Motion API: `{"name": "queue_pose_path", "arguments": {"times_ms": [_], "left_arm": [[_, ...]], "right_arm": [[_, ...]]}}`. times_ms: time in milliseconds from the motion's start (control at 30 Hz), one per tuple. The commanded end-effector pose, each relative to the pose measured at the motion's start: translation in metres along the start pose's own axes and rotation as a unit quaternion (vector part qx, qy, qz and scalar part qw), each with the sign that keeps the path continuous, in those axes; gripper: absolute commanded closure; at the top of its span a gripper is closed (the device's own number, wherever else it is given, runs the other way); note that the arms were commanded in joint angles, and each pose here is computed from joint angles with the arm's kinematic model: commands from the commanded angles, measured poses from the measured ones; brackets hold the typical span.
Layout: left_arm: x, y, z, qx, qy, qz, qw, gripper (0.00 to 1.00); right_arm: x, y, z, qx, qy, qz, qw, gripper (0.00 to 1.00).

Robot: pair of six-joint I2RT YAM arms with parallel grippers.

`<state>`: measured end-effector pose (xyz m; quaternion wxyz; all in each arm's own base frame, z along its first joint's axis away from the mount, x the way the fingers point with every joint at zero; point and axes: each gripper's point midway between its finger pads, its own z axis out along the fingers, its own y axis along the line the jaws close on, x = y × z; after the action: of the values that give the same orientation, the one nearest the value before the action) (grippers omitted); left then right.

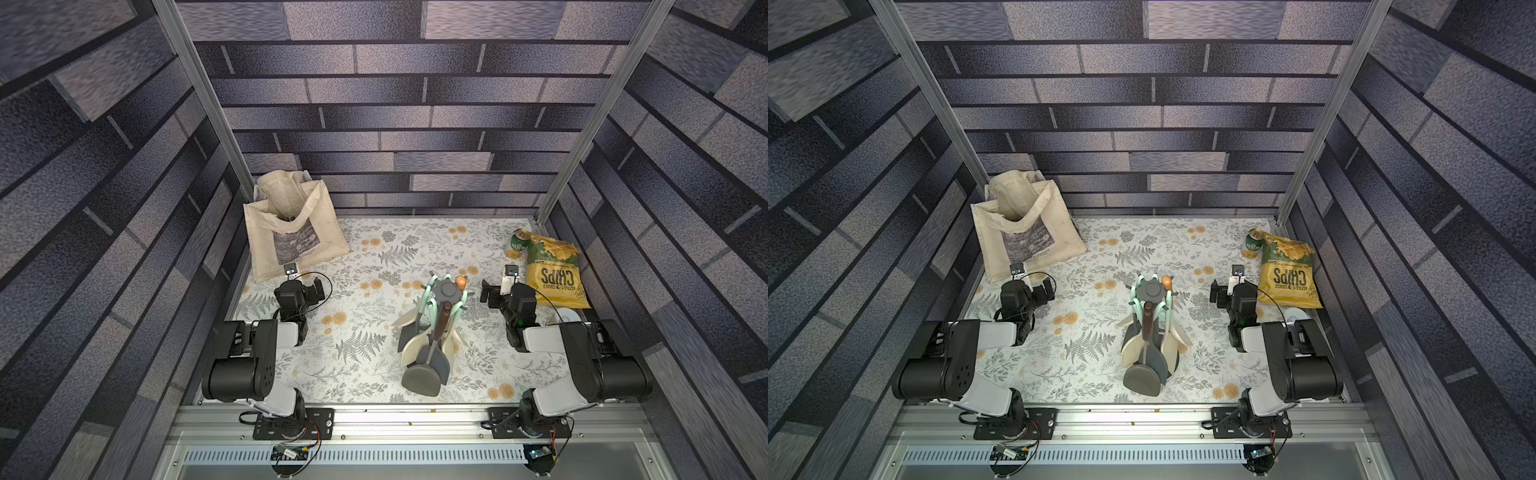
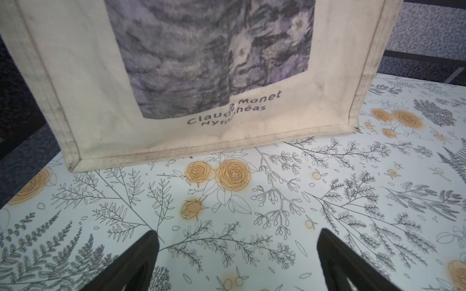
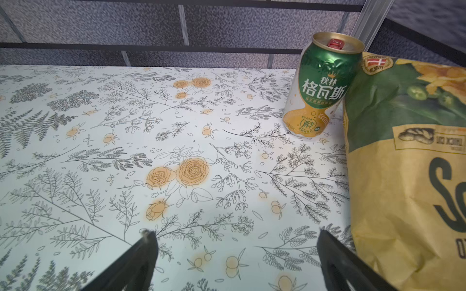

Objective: Take the spatula off the kitchen utensil rack
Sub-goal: Take off the spatula from the rack.

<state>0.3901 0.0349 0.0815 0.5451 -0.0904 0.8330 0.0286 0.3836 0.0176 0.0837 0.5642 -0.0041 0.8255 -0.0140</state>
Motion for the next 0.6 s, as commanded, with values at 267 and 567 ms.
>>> {"name": "queue_pose_path", "arguments": {"times_ms": [267, 567], "left_arm": [[-0.0114, 0.0048, 0.0051, -0.009, -0.013, 0.011, 1.000, 0.00], [-0.0111, 0.0044, 0.0050, -0.008, -0.013, 0.011, 1.000, 0.00]], "right_arm": [[-0.0112, -0.0014, 0.0031, 0.000, -0.018, 0.000, 1.000, 0.00], [-0.0106, -0.0019, 0.0030, 0.001, -0.017, -0.001, 1.000, 0.00]]}}
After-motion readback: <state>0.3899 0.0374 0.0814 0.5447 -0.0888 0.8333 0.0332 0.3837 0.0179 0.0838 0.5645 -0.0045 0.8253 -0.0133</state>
